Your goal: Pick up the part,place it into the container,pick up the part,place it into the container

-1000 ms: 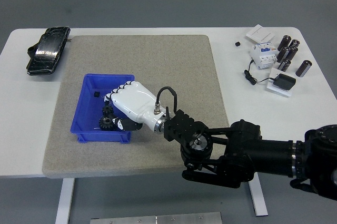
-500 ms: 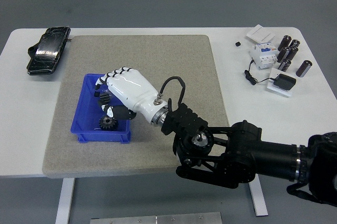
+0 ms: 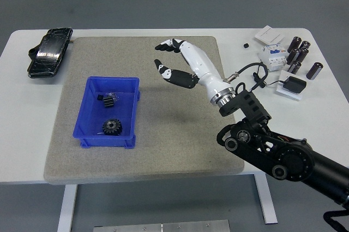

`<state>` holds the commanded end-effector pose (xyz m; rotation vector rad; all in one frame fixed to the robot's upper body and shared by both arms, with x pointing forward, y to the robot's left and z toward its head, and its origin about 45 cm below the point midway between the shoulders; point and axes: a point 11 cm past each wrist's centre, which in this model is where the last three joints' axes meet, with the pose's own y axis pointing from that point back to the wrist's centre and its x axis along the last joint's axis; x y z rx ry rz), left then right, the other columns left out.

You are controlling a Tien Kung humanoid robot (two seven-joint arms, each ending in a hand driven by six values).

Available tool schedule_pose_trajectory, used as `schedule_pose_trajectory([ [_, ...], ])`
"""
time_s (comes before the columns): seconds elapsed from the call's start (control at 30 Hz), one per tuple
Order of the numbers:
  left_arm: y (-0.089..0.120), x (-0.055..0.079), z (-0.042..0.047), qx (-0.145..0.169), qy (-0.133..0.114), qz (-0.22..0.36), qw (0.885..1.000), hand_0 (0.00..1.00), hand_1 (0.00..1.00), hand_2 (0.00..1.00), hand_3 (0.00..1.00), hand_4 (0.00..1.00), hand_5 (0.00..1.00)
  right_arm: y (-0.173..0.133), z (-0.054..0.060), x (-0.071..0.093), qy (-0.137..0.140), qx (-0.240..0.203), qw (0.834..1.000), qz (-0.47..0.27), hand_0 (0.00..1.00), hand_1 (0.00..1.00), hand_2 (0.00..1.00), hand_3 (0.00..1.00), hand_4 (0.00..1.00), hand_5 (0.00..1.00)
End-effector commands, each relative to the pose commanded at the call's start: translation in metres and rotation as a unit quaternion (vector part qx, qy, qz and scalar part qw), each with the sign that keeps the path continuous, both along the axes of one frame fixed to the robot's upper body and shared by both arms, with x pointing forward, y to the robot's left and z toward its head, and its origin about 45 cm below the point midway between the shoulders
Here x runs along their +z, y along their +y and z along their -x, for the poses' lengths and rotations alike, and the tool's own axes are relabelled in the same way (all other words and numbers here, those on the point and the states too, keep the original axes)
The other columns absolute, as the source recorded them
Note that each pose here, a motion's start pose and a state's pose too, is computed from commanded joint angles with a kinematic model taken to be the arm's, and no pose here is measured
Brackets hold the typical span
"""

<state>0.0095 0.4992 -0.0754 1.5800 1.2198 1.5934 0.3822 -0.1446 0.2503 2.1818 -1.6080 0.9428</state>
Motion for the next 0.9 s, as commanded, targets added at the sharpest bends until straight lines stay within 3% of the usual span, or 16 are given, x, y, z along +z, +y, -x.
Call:
schedule_pose_trajectory([
  [0.13, 0.003, 0.002, -0.0021, -0.001, -0.002, -0.003, 1.0, 0.681, 0.635, 0.604, 0.58, 0.64, 0.25, -0.037, -0.001, 0.003, 0.007, -0.042, 0.998, -0.048, 0.734, 0.716, 0.711, 0.679, 0.618, 0.356],
  [0.4, 0.006, 0.003, -0.0072, -0.004, -0.009, -0.006, 1.0, 0.681, 0.635, 0.604, 0.58, 0.639, 0.249, -0.098, 0.007, -0.005, 0.021, -0.101, 0.985, -0.141, 0.735, 0.709, 0.706, 0.677, 0.629, 0.361],
  [0.6, 0.007, 0.003, -0.0066, -0.006, -0.012, -0.006, 1.0, 0.681, 0.635, 0.604, 0.579, 0.639, 0.248, -0.119, 0.011, -0.017, 0.046, -0.122, 0.974, -0.187, 0.736, 0.709, 0.706, 0.672, 0.639, 0.369],
  [0.9, 0.003, 0.001, -0.0077, -0.006, -0.018, -0.002, 1.0, 0.681, 0.635, 0.604, 0.58, 0.639, 0.248, -0.123, 0.012, -0.021, 0.054, -0.124, 0.969, -0.209, 0.74, 0.71, 0.705, 0.672, 0.658, 0.387],
])
